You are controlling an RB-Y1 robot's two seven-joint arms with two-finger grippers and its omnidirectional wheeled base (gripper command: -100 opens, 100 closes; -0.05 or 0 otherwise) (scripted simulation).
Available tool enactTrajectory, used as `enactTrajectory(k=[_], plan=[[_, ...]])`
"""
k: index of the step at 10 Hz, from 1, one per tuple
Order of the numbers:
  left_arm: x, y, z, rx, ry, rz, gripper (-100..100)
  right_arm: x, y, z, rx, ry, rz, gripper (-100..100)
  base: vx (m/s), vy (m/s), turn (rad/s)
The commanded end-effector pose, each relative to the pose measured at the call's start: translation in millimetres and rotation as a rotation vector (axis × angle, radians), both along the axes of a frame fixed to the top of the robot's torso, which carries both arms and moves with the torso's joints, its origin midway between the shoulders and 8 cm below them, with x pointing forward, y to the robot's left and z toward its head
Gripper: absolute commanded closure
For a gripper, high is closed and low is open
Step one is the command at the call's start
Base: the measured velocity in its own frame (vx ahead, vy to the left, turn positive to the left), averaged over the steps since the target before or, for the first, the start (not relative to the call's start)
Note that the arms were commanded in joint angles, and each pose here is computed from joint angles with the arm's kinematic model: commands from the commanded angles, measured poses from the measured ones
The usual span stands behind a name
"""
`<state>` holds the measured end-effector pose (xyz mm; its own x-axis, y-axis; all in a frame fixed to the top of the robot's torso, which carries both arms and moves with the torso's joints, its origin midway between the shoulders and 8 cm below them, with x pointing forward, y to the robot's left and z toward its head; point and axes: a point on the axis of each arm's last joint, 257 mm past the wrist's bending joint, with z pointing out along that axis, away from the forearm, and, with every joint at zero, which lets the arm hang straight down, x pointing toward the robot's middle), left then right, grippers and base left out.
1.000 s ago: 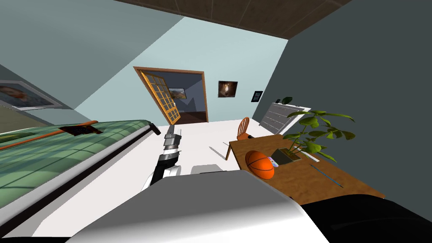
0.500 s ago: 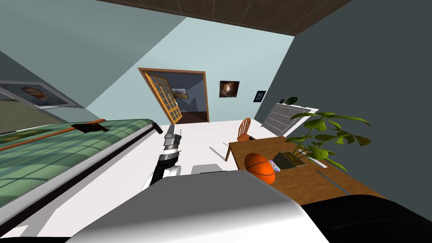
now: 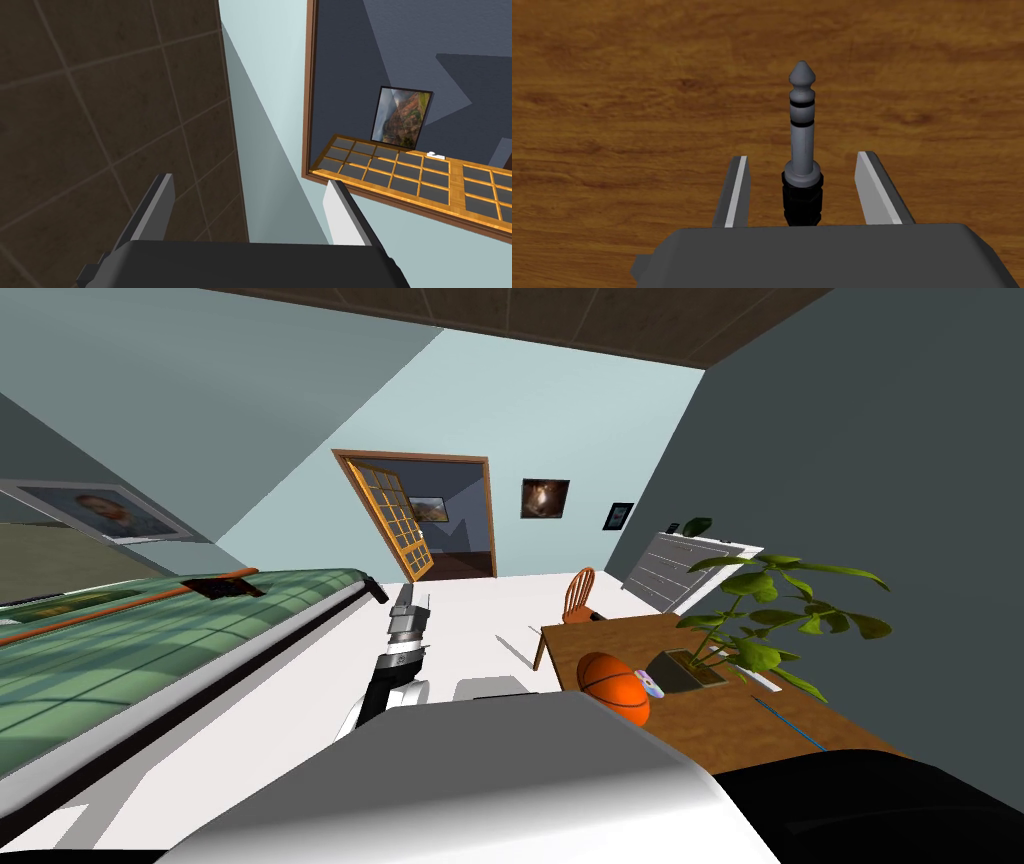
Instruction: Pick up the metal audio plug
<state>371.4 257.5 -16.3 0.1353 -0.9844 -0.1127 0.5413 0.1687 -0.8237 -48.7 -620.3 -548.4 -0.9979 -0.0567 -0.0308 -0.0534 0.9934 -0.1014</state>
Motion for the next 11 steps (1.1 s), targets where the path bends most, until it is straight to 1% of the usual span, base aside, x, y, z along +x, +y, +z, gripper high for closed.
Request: enactTrajectory(k=[1,4,5,6,8,9,10,11], plan=[[0.0,0.0,0.0,0.000,0.000,0.000,0,0.0,0.0,0.0,0.000,0.000,0.000,100,0.000,0.000,0.000],[0.0,0.0,0.0,0.000,0.000,0.000,0,0.0,-0.5,0.3,-0.001,0.000,0.000,100,0.000,0.000,0.000],[0.0,0.0,0.0,0.000,0.000,0.000,0,0.0,-0.6,0.3,-0.001,0.000,0.000,0,0.000,0.000,0.000],[0.0,0.0,0.0,0.000,0.000,0.000,0,4.2,-9.2,9.5,0.000,0.000,0.005,100,0.010,0.037,-0.056],[0.0,0.0,0.0,0.000,0.000,0.000,0,4.2,-9.2,9.5,0.000,0.000,0.005,100,0.009,0.039,-0.023],[0.0,0.0,0.0,0.000,0.000,0.000,0,6.7,-15.9,17.0,0.000,0.001,0.010,100,-0.001,0.033,-0.029],[0.0,0.0,0.0,0.000,0.000,0.000,0,5.6,-12.2,13.8,0.001,0.001,0.010,100,-0.001,0.016,-0.010],[0.0,0.0,0.0,0.000,0.000,0.000,0,5.9,-12.8,14.5,0.001,0.000,0.009,0,0.000,0.000,0.000]])
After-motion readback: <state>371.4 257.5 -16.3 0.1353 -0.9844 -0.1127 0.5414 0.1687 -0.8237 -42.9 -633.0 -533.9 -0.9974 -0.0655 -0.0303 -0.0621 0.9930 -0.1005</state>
